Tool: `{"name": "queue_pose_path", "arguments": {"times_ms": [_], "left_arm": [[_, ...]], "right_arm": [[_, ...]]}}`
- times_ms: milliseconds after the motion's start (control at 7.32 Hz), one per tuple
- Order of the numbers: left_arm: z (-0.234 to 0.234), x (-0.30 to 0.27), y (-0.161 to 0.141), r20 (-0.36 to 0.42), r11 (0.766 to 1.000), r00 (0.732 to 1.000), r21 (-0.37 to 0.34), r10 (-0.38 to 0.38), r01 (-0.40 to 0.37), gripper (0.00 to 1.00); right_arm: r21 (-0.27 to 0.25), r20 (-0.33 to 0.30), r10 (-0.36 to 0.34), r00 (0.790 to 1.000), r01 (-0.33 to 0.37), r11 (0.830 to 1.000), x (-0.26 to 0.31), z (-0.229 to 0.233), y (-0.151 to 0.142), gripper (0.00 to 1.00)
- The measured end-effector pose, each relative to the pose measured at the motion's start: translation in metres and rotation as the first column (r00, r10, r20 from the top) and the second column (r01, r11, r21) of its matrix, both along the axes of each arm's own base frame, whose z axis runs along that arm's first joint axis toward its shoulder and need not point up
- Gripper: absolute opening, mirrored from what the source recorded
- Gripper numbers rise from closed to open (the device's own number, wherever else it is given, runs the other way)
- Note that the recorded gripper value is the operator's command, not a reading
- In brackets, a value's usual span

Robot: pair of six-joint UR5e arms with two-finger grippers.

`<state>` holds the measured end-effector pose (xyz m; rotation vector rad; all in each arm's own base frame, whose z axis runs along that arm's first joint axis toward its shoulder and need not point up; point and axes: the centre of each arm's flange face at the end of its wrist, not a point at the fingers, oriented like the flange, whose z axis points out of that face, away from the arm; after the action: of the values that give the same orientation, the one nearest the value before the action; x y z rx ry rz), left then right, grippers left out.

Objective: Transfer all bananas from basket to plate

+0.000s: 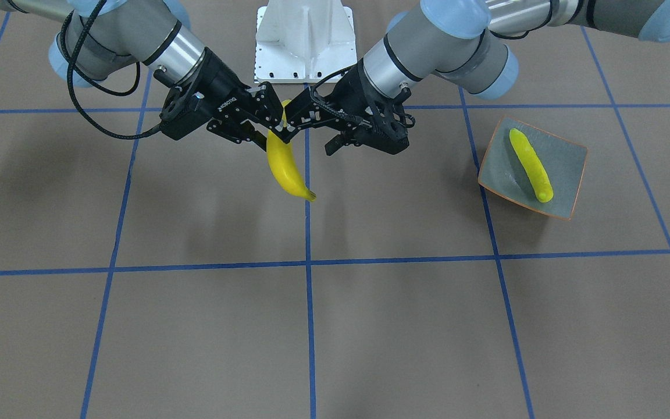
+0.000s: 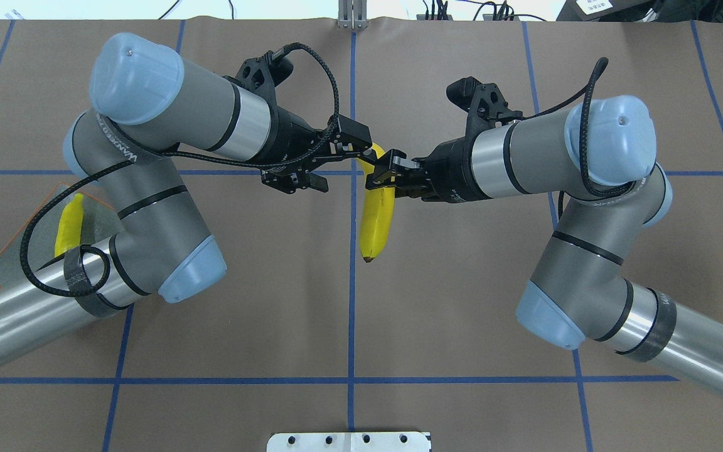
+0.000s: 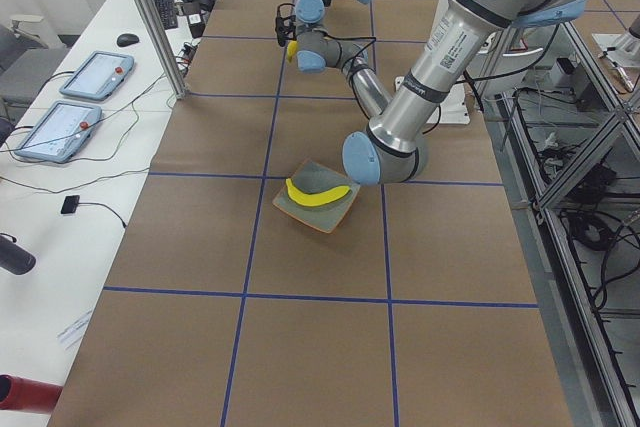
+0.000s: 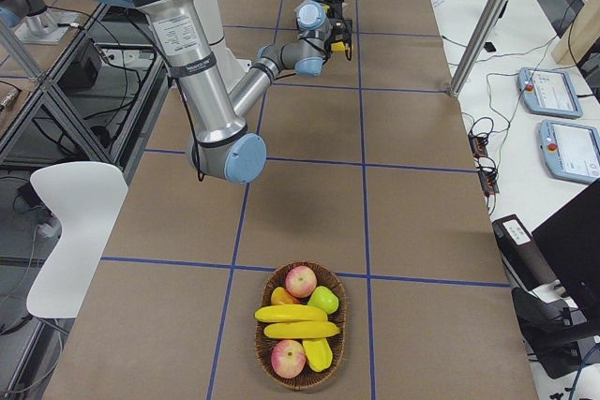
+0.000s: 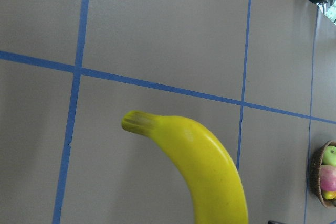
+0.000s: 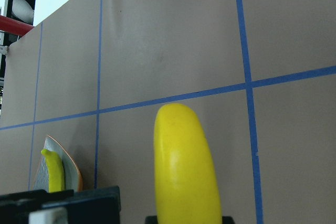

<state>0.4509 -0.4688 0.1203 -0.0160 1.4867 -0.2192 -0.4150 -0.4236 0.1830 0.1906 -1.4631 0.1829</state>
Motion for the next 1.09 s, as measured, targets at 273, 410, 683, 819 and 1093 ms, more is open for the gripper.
{"name": "queue_pose_path", "arguments": {"times_ms": [273, 410, 683, 819, 1093], "left_arm": [[-0.007, 0.001, -0.001, -0.015, 0.998, 1.0, -0.056, -0.01, 0.009, 0.99], [-0.01, 0.002, -0.002, -0.018, 0.997, 1.0, -0.072, -0.012, 0.011, 0.99], [-0.011, 0.005, -0.004, -0.017, 0.996, 1.0, -0.083, -0.014, 0.012, 0.88], [-0.011, 0.006, -0.005, -0.017, 0.996, 1.0, -0.084, -0.014, 0.012, 0.85], [-0.012, 0.008, -0.004, -0.016, 0.996, 1.0, -0.086, -0.011, 0.01, 0.7]], "right_arm": [[0.009, 0.008, 0.002, 1.0, -0.002, 1.0, -0.002, -0.004, 0.006, 0.0], [0.013, 0.013, 0.0, 1.0, 0.0, 1.0, -0.002, -0.007, 0.01, 0.0], [0.021, 0.023, -0.004, 1.0, 0.003, 1.0, -0.001, -0.012, 0.016, 0.0], [0.022, 0.026, -0.005, 1.0, 0.004, 1.0, 0.0, -0.013, 0.017, 0.0], [0.024, 0.028, -0.006, 1.0, 0.005, 1.0, 0.0, -0.015, 0.018, 0.0]]}}
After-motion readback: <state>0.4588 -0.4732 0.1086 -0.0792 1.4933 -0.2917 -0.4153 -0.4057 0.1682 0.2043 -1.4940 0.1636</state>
